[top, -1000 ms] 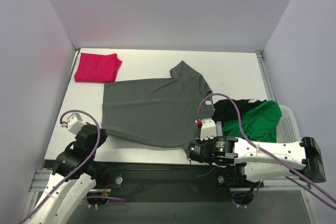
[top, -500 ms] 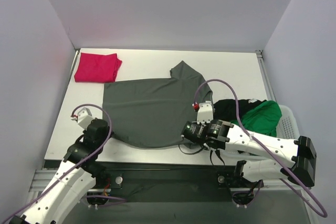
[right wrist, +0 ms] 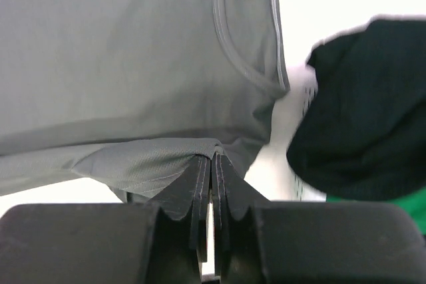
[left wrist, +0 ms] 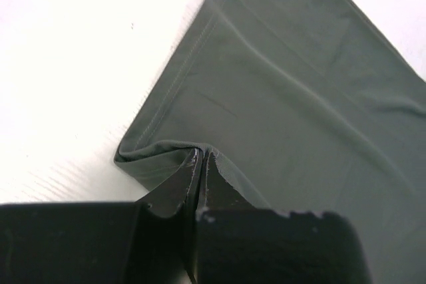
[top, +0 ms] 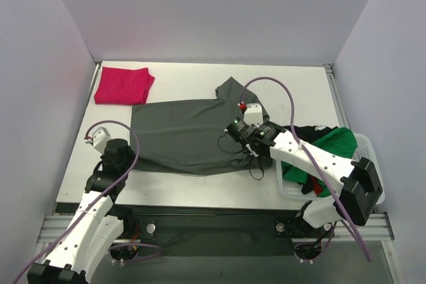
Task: Fold and stack the t-shirts
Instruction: Fold the flattened tshirt in 1/3 of the way
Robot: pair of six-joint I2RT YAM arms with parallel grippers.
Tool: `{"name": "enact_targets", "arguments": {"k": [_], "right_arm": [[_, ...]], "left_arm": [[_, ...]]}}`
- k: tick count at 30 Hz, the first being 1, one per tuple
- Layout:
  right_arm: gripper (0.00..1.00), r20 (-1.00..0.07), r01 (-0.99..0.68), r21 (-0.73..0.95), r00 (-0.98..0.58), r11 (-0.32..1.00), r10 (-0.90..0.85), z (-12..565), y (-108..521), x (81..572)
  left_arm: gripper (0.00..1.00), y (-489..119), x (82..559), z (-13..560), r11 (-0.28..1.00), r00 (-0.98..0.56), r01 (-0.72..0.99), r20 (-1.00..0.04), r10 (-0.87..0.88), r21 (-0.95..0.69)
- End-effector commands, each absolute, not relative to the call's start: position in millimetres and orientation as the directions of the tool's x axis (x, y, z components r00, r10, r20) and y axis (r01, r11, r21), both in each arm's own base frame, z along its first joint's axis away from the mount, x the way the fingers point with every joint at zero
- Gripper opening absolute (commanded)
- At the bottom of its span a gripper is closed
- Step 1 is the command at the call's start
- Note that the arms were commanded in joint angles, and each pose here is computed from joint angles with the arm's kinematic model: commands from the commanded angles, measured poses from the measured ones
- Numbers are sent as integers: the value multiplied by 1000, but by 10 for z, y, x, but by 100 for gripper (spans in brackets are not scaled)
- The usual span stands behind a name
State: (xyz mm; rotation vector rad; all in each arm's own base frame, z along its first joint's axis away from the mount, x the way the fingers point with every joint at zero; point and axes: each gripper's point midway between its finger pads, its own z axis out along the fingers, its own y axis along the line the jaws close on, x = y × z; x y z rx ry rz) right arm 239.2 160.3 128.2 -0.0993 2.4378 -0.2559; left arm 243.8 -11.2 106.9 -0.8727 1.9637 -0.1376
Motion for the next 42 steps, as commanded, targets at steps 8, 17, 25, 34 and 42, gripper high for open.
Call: {"name": "enact_targets", "arguments": {"k": [8,17,25,34,42], "right_arm": [[0,-606,1,-250,-780,968,-156,1456,1608,3090],[0,-557,-15,-273,-813,962,-171,1334,1656,3563],[0,-521,-23,-298,-834,954,-183,1152,1686,3761],[0,-488,-24,-304,-854,952,-177,1031,1670,3903],[43,-455,-61,-299,-868,952,-198,961,1731,4082]], "left_arm": [[0,-29,2851,1119,741,-275,-464,-717,-641,-485],[0,150,3043,903,715,-293,-505,-683,-669,-483],[0,195,3229,776,716,-322,-503,-664,-675,-484],[0,214,3388,753,729,-345,-498,-664,-663,-469],[30,286,3412,706,741,-376,-526,-667,-643,-418]]}}
